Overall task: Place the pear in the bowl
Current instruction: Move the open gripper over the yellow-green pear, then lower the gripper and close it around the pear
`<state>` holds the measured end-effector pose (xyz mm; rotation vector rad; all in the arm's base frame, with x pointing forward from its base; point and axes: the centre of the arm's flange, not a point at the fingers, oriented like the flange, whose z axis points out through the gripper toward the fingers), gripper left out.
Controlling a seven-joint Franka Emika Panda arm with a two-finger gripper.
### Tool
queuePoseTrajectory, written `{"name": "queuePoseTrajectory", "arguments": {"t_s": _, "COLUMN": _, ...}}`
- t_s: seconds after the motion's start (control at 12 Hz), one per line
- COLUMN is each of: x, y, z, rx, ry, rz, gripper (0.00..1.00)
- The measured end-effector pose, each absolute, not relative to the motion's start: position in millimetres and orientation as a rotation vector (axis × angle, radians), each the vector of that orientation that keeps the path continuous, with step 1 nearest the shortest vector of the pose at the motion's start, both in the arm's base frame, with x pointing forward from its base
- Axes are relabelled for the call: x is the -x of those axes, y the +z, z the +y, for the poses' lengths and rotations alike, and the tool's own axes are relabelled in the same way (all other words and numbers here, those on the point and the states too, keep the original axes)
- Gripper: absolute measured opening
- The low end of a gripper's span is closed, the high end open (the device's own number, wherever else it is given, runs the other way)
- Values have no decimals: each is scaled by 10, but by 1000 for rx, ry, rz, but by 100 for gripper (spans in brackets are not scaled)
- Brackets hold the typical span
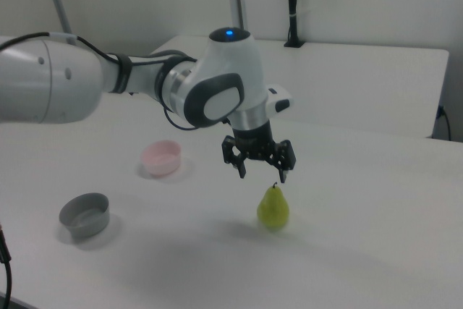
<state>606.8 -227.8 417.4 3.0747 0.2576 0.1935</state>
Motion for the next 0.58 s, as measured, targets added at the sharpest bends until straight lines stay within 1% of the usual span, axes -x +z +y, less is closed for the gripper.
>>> {"name": "queuePoseTrajectory", "arguments": {"t_s": 0.33, "x": -6109, "y": 3732, "z": -2429, "rx": -3079, "ry": 152, "rz": 228, "gripper": 100}}
{"name": "queuePoseTrajectory", "arguments": {"t_s": 0.58, "x": -6167, "y": 3532, "z": -2421, "rx": -3075, "ry": 155, "rz": 215, "gripper": 100}}
